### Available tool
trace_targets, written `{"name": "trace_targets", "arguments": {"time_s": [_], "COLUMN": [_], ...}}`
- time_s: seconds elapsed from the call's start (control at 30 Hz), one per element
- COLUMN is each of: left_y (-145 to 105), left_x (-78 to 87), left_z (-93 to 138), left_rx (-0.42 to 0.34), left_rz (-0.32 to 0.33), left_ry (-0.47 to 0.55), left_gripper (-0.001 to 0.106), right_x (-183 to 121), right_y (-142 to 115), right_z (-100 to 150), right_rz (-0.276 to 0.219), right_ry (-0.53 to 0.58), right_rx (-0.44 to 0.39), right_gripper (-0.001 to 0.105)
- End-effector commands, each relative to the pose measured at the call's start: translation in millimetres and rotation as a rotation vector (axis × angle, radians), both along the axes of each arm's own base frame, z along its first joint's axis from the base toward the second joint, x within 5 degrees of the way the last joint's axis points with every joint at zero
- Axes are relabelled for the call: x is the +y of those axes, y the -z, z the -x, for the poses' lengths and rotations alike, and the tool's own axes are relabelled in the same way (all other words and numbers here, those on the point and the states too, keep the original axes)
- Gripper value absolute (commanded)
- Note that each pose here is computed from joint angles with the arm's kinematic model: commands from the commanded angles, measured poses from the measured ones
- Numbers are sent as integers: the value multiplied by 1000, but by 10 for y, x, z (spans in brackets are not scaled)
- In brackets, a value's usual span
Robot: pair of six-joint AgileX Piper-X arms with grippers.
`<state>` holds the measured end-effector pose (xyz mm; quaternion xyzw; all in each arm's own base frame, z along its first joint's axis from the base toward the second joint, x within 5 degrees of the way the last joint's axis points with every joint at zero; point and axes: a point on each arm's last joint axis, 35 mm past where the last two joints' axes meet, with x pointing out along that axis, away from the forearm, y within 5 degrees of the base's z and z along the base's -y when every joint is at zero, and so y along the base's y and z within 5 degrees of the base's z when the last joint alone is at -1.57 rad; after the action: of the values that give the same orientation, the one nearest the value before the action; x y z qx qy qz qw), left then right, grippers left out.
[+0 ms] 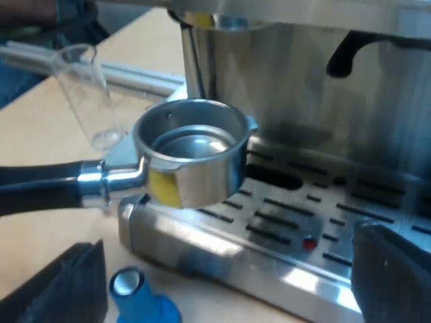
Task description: Put the handle in the coffee machine
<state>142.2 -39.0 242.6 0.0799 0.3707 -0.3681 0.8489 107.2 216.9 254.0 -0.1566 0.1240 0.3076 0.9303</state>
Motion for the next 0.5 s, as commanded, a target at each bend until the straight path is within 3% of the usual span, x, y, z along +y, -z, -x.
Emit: {"name": "trace_targets", "arguments": {"time_s": [0.03, 0.07, 0.17, 0.43, 0.5], "left_y": [-87, -85, -85, -85, -85], "left_x": [-9, 35, 70, 100, 101], "left_z": [-28, -43, -52, -58, -58], "left_rx": [-61, -95, -95, -95, -98], "left_rz": [31, 3, 1, 0, -4], "left_ry": [36, 44, 20, -1, 2], "left_gripper": [0, 0, 0, 0, 0], "right_x": [-7, -7, 56, 279, 297], "right_y": [-29, 54, 122, 281, 310], "right_z": [1, 1, -24, -128, -137], "right_rz": [-44, -50, -29, -116, -114], "right_ry": [10, 1, -10, 36, 43], "right_rx": [-42, -71, -98, -154, -157], "right_gripper": [74, 74, 74, 74, 74]}}
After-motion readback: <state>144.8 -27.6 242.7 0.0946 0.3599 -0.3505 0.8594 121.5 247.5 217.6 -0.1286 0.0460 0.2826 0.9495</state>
